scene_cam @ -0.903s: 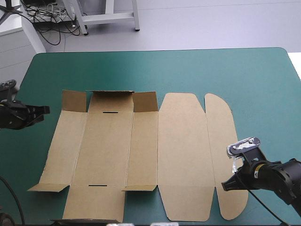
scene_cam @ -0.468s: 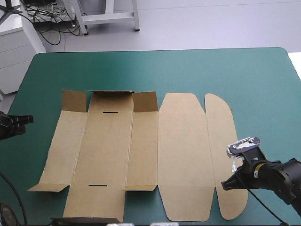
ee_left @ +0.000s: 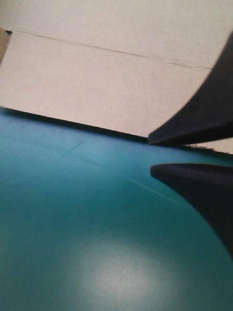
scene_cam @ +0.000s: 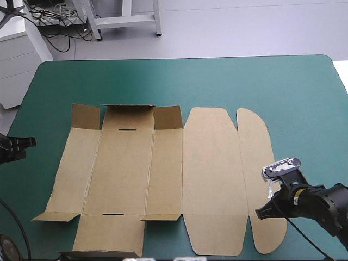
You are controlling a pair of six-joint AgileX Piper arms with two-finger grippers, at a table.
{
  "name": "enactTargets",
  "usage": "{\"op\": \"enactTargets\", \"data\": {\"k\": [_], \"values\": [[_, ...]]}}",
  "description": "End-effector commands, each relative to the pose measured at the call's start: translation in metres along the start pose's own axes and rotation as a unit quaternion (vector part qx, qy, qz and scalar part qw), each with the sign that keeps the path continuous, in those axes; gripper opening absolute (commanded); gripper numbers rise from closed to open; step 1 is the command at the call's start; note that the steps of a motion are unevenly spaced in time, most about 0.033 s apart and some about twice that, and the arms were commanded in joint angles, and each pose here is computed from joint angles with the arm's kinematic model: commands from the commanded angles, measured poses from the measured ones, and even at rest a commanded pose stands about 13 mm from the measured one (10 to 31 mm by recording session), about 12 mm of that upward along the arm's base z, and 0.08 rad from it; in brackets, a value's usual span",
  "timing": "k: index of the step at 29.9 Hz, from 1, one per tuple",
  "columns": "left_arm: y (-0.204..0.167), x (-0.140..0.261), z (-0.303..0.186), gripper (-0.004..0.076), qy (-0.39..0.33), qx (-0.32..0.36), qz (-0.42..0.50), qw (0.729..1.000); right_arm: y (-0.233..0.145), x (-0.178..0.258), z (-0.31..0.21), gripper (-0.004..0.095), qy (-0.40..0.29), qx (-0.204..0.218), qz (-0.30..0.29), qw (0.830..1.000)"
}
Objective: Fold the box
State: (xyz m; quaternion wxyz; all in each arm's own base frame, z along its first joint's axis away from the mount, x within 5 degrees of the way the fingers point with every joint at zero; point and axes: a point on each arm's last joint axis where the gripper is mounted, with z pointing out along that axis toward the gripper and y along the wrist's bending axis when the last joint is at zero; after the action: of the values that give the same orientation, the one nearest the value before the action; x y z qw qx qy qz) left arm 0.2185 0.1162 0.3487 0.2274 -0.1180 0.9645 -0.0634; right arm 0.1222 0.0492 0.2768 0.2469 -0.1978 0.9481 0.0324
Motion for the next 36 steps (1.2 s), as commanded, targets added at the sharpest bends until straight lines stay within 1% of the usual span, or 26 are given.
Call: {"op": "enactTargets", "data": {"k": [1, 5, 7, 8, 11, 15, 18, 23, 26, 33, 36], "values": [[-0.005, 0.002, -0.009, 0.0246, 0.005, 0.012, -0.003, 1.0, -0.002, -0.008, -0.005, -0.002, -0.029, 0.006, -0.002, 1.0], [-0.001, 0.011, 0.008, 0.0532, 0.03, 0.01, -0.02, 0.999, -0.002, -0.008, -0.005, -0.002, -0.029, 0.006, -0.009, 1.0], [0.001, 0.019, 0.019, 0.061, 0.052, 0.014, -0.049, 0.997, -0.002, -0.008, -0.005, -0.002, -0.03, 0.006, -0.01, 0.999], [0.002, 0.024, 0.025, 0.0626, 0.063, 0.018, -0.053, 0.996, -0.002, -0.008, -0.005, -0.002, -0.03, 0.006, -0.011, 0.999], [0.002, 0.037, 0.042, 0.0625, 0.082, 0.033, -0.055, 0.995, -0.002, -0.008, -0.005, -0.002, -0.03, 0.006, -0.014, 0.999], [0.003, 0.058, 0.065, 0.0625, 0.119, 0.047, -0.035, 0.991, -0.002, -0.008, -0.005, -0.002, -0.03, 0.006, -0.014, 0.999], [0.005, 0.065, 0.075, 0.0625, 0.117, 0.045, -0.027, 0.992, -0.002, -0.008, -0.005, -0.002, -0.029, 0.006, -0.017, 0.999], [0.003, 0.061, 0.081, 0.0625, 0.091, 0.066, -0.009, 0.994, -0.002, -0.007, -0.005, -0.002, -0.027, 0.006, -0.017, 0.999], [0.005, 0.059, 0.088, 0.0625, 0.09, 0.074, -0.009, 0.993, -0.002, -0.007, -0.005, -0.002, -0.027, 0.006, -0.018, 0.999], [0.011, 0.059, 0.108, 0.0617, 0.127, 0.094, -0.013, 0.987, -0.001, -0.006, -0.005, -0.002, -0.02, 0.002, -0.016, 1.0], [0.011, 0.06, 0.117, 0.0617, 0.146, 0.117, -0.012, 0.982, -0.001, -0.006, -0.005, -0.002, -0.018, 0.0, -0.014, 1.0]]}}
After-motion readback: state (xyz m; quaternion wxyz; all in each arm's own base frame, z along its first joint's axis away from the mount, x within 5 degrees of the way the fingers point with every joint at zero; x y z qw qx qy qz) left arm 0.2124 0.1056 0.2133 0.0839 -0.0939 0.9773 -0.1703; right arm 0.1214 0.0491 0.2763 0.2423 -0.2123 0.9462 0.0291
